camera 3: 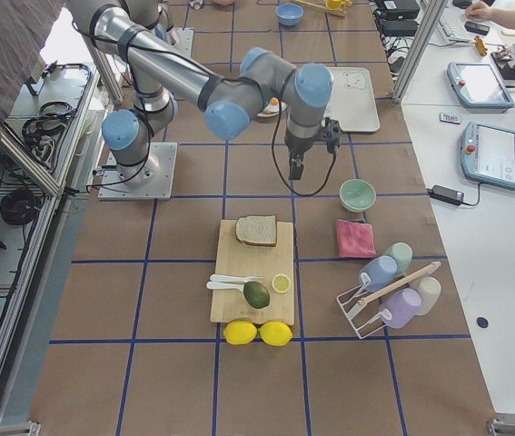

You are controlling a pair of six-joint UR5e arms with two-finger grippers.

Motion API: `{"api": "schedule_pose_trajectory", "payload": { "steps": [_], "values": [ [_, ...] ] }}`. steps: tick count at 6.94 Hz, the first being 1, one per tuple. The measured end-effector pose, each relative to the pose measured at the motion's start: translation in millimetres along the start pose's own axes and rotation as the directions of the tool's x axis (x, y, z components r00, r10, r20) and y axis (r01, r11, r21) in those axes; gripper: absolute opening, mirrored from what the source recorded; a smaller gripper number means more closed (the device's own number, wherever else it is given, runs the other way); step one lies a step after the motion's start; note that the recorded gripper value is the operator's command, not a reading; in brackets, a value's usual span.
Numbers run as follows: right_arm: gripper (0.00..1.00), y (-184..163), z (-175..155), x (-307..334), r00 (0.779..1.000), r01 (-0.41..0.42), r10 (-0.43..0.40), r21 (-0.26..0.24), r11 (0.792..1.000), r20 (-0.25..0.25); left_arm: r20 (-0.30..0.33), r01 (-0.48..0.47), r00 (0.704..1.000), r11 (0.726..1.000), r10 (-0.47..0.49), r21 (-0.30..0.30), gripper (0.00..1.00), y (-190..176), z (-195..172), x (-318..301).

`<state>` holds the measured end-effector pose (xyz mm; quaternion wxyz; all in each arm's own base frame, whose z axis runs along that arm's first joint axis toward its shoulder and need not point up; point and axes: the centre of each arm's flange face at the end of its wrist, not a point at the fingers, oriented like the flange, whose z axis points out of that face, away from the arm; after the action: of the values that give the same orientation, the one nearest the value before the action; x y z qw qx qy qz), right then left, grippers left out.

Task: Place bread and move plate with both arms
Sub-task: 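Move the right gripper to the bread slice on the wooden board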

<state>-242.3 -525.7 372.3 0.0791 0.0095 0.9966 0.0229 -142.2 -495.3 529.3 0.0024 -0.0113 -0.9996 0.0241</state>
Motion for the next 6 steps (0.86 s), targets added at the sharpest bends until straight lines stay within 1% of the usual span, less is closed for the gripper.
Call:
{"api": "schedule_pose_trajectory", "payload": {
  "steps": [1, 2, 3, 4, 5, 6],
  "values": [
    [0.99, 7, 32, 44, 0.999, 0.004, -0.003, -0.011, 1.0, 0.033, 0.0, 0.001, 1.0, 1.0, -0.001, 0.0, 1.0, 0, 0, 0],
    [0.91, 21, 63, 77, 0.997, -0.02, 0.022, -0.036, 0.999, 0.071, 0.0, 0.001, 1.0, 1.0, -0.001, 0.0, 1.0, 0, 0, -1],
    [0.88, 39, 90, 97, 0.993, -0.05, 0.057, -0.066, 0.997, 0.105, 0.0, 0.001, 1.0, 1.0, -0.001, 0.0, 1.0, 0, 0, -1],
    [0.84, 54, 113, 107, 0.99, -0.073, 0.082, -0.08, 0.994, 0.118, 0.0, 0.002, 1.0, 1.0, -0.002, 0.0, 1.0, 0, 0, -1],
    [0.77, 62, 128, 110, 0.989, -0.083, 0.091, -0.078, 0.994, 0.113, 0.0, 0.002, 1.0, 1.0, -0.002, 0.0, 1.0, 0, 0, -1],
    [0.73, 69, 139, 112, 0.99, -0.089, 0.097, -0.081, 0.993, 0.1, 0.0, 0.002, 1.0, 1.0, -0.002, 0.0, 1.0, 0, 0, -1]
  ]
}}
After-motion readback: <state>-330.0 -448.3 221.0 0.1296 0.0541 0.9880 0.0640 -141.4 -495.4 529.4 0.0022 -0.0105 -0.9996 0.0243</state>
